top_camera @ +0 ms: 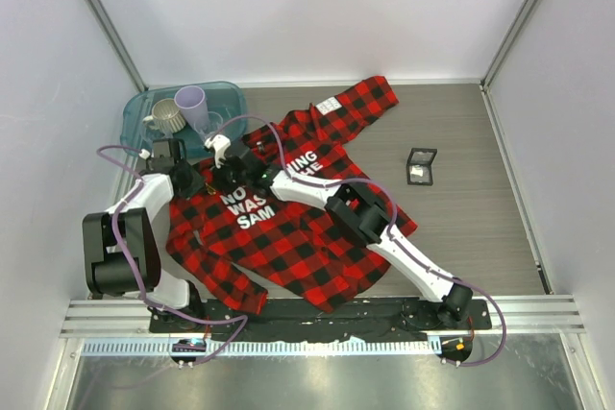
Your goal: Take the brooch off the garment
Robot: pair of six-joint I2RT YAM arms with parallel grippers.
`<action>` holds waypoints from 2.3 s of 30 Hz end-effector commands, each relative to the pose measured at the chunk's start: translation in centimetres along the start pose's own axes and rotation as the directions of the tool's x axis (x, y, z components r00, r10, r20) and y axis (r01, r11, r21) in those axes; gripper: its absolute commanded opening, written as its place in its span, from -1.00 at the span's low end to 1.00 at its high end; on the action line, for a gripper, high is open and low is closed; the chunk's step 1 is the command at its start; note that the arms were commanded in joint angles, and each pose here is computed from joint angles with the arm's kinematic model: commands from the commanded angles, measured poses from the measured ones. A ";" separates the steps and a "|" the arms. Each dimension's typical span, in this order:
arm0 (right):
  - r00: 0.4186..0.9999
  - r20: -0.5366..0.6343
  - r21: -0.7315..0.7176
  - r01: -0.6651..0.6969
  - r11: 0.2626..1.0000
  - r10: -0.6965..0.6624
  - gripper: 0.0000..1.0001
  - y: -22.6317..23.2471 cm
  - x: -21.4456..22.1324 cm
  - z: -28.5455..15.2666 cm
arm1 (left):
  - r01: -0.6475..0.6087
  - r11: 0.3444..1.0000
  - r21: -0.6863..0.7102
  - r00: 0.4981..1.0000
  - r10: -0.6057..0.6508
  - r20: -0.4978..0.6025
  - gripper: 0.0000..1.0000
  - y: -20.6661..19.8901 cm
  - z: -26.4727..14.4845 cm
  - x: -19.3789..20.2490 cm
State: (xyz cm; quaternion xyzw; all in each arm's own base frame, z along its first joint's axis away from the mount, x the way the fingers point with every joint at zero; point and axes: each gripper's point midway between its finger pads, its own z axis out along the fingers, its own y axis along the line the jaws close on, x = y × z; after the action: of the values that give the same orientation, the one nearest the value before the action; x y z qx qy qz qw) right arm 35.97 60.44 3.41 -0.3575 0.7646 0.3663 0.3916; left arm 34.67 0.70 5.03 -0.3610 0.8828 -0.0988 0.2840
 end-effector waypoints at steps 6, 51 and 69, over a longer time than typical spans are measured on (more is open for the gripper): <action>0.975 -0.076 0.028 0.213 0.977 -0.211 -0.92 4.4 2.2 -0.4 | -0.011 0.998 0.065 1.000 0.011 -0.005 -1.00 -2.4 0.3 -0.8; 0.954 0.058 -0.266 -0.269 0.926 0.293 -0.61 0.7 -2.3 -2.4 | -0.046 0.999 -0.002 0.998 0.046 -0.035 -1.00 0.3 0.1 1.3; 0.964 0.050 -0.254 -0.239 0.937 0.259 -0.92 1.4 -1.9 -1.8 | -0.045 0.999 0.007 0.998 0.046 -0.038 -1.00 0.1 0.1 1.4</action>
State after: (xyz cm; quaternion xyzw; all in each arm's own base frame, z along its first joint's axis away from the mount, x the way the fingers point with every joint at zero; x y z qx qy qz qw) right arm 34.99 58.97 4.27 -0.2755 0.7555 0.5075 0.3096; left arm 34.05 0.18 3.93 -0.3482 0.8939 -0.0972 0.2652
